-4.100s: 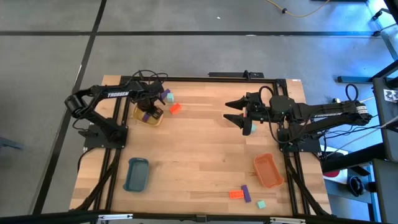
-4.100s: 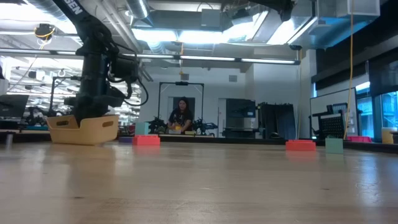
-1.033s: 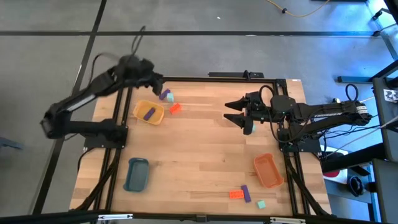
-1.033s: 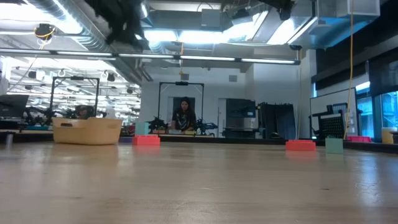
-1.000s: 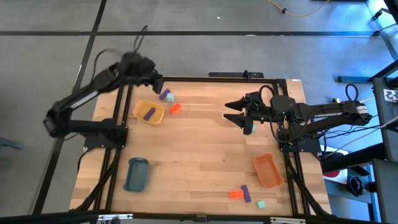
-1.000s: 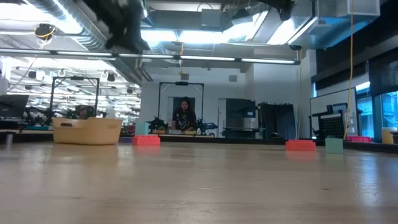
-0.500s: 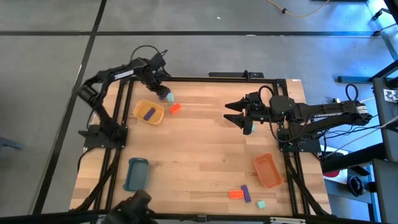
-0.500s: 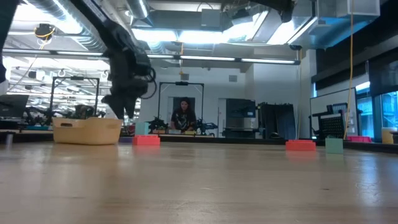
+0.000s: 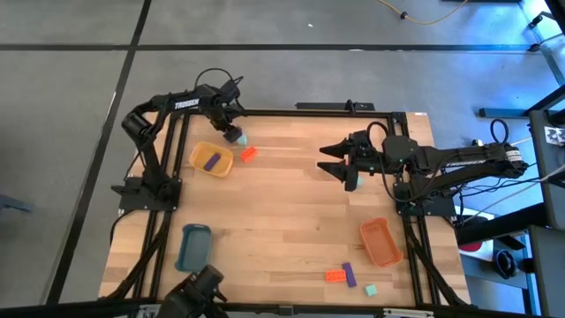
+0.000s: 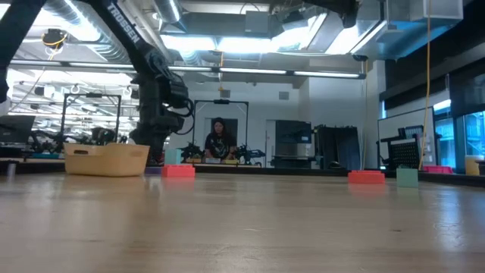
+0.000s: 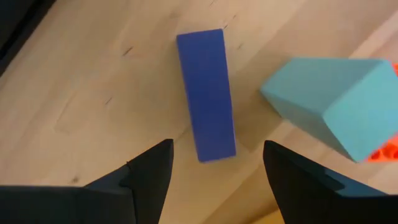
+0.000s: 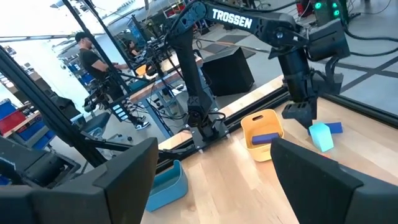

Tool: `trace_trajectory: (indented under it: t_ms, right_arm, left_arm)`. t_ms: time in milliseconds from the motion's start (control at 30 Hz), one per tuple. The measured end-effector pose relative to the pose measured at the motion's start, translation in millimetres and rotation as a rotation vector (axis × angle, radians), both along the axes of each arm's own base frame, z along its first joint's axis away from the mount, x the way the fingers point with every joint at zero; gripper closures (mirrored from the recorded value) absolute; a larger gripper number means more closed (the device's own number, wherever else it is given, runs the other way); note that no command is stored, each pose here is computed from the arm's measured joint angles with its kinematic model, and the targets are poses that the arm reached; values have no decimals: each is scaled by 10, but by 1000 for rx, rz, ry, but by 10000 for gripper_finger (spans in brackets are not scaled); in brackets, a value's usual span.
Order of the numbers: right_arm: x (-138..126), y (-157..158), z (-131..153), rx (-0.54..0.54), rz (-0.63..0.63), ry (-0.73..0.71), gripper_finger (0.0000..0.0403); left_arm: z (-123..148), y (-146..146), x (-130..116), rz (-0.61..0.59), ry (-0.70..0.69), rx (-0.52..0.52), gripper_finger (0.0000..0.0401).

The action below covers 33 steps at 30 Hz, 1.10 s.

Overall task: Sort & place blocks by color
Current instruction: Put the top violet wooden block into the yellow bin

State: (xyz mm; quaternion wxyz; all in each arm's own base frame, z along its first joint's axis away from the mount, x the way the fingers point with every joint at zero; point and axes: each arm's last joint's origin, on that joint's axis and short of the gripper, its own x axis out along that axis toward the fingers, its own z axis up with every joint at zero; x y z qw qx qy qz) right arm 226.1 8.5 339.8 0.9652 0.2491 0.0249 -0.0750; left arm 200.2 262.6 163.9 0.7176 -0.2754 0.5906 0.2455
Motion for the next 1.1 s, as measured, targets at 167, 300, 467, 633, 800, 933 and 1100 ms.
trace_trajectory:
  t_ms: [167, 300, 467, 633, 800, 933, 1100]
  right_arm:
    - [0, -3, 0, -1, -9, 0, 88]
    - [-1, -6, 0, -2, -22, 0, 88]
    - [-1, -7, 0, 0, -23, -1, 88]
    - [-1, -7, 0, 1, -25, -1, 88]
    - [-1, -7, 1, 4, -25, -2, 88]
    - [-1, -7, 1, 22, -27, -5, 88]
    - [-1, -7, 1, 27, -27, -6, 88]
  left_arm:
    - [-73, 3, 65, -19, 15, 18, 159]
    - [-127, -12, 95, -27, 63, 32, 159]
    - [-211, -22, 145, -39, 97, 41, 159]
    - [-262, -10, 163, -35, 117, 46, 159]
    - [-272, -9, 163, -35, 119, 43, 163]
    - [-277, -6, 162, -36, 129, 52, 180]
    - [-283, -3, 159, -36, 143, 63, 225]
